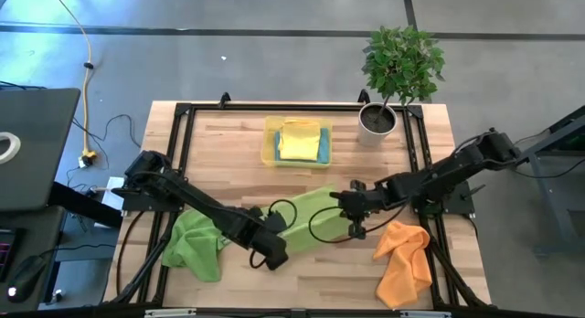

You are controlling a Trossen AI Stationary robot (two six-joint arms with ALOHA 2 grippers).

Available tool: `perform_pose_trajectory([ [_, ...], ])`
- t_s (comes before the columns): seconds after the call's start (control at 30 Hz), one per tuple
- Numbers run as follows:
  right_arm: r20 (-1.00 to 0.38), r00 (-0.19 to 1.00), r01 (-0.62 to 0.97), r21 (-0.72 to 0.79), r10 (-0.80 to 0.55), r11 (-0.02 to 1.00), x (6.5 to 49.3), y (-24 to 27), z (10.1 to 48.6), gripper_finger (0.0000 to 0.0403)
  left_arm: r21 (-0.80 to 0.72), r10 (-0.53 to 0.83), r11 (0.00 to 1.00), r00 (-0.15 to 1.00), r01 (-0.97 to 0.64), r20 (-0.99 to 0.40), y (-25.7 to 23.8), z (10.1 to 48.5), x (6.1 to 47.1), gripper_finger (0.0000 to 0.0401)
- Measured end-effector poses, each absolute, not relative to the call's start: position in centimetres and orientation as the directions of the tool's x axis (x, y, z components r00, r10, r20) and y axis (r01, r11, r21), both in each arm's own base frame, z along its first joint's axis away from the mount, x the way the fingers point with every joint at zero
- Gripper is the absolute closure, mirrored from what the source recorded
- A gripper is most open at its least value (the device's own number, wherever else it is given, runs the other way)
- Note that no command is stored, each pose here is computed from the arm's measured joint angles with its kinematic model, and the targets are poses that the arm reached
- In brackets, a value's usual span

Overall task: Fold microfiber towels
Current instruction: Fold the light green microfiber cloth

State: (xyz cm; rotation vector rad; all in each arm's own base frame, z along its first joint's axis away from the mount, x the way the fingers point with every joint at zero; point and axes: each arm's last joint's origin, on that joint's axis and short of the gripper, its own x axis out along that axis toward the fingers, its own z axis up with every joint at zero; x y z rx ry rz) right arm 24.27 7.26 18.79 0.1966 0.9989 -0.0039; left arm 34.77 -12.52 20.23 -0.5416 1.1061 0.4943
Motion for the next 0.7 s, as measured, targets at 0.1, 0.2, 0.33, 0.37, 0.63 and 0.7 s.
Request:
perform_pose_trajectory([
  [0.1, -0.846, 0.532, 0.111, 0.119, 0.042, 0.987, 25.0, 6.4, 17.9, 0.0403, -0.104, 0.156, 0.736, 0.318, -0.668, -0.935, -11.7, 20.1, 34.4, 0.0401],
  [0.2, -0.854, 0.52, 0.141, 0.079, -0.006, 0.987, 25.6, 5.6, 17.1, 0.0403, -0.049, 0.217, 0.713, 0.287, -0.699, -0.933, -10.8, 20.0, 34.3, 0.0401],
  [0.33, -0.856, 0.516, 0.153, 0.047, -0.039, 0.987, 26.2, 4.7, 16.4, 0.0403, -0.019, 0.238, 0.704, 0.261, -0.71, -0.936, -9.6, 19.6, 34.4, 0.0401],
  [0.37, -0.855, 0.515, 0.162, 0.03, -0.058, 0.986, 26.3, 4.4, 16.3, 0.0403, -0.008, 0.245, 0.699, 0.249, -0.715, -0.937, -9.4, 19.5, 34.4, 0.0401],
  [0.63, -0.837, 0.523, 0.214, -0.05, -0.157, 0.976, 26.7, 2.8, 16.3, 0.0403, 0.051, 0.275, 0.68, 0.19, -0.732, -0.942, -7.7, 18.0, 33.8, 0.0401],
  [0.7, -0.838, 0.518, 0.223, -0.061, -0.172, 0.973, 26.8, 2.5, 16.2, 0.0402, 0.075, 0.303, 0.668, 0.179, -0.74, -0.936, -7.2, 17.7, 33.6, 0.0401],
])
